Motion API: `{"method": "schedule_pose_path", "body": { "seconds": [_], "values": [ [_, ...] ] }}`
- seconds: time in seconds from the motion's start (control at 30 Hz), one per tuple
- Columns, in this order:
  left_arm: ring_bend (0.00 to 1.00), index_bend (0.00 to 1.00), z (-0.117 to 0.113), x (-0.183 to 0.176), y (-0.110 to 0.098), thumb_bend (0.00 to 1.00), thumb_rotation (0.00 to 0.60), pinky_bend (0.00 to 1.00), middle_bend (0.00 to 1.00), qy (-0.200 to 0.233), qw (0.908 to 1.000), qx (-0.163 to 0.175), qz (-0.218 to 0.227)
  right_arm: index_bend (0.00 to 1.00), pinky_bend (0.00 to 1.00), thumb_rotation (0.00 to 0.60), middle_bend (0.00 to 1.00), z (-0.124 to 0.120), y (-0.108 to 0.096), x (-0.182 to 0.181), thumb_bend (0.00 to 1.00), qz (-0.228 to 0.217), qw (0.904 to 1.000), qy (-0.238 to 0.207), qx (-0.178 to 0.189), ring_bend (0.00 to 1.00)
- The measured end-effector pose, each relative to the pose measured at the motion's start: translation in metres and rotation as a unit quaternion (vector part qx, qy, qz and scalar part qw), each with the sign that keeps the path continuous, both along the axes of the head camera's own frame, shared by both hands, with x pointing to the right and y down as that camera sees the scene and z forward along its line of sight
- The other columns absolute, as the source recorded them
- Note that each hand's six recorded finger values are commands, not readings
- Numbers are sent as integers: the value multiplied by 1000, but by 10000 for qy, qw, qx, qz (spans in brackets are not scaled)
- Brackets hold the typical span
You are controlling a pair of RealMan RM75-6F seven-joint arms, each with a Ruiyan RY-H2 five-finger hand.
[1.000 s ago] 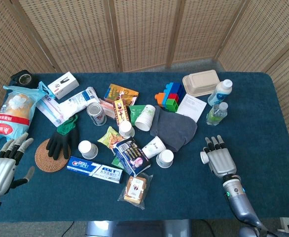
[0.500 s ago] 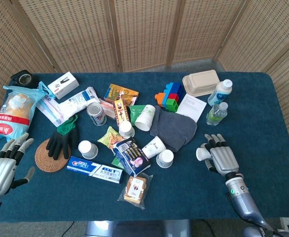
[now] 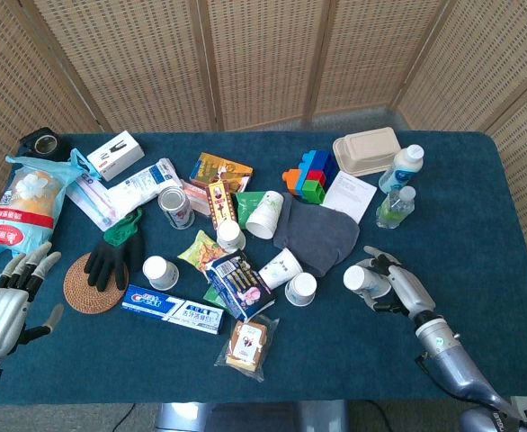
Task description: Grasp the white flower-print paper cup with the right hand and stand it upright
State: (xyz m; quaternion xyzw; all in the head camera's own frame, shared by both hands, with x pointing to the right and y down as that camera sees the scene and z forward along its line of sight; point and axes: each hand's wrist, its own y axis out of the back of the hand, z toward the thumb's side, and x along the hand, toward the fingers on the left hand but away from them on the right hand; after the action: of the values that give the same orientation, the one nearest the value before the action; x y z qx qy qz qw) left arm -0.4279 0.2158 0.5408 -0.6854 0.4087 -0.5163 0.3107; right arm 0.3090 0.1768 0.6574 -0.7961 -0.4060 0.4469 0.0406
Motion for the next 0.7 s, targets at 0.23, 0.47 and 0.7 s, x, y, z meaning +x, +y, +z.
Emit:
{"method": "schedule_pose_path", "body": {
  "seconds": [0.23, 0.47, 0.7],
  "values": [
    [0, 61, -3, 0, 0, 470, 600, 0, 28, -20, 10000, 20, 1, 437, 0, 600, 40, 10, 0, 3, 517, 290, 9968, -610, -429, 0],
    [0, 60, -6, 1, 1, 471, 600, 0, 27, -31, 10000, 52, 0, 420, 0, 600, 25, 23, 2, 11, 487, 258, 9944, -800, -644, 0],
    [0, 60, -9, 1, 1, 471, 600, 0, 28, -25, 10000, 93, 3, 303, 0, 600, 0, 32, 6, 21, 500, 79, 9942, -831, -681, 0]
  ]
}}
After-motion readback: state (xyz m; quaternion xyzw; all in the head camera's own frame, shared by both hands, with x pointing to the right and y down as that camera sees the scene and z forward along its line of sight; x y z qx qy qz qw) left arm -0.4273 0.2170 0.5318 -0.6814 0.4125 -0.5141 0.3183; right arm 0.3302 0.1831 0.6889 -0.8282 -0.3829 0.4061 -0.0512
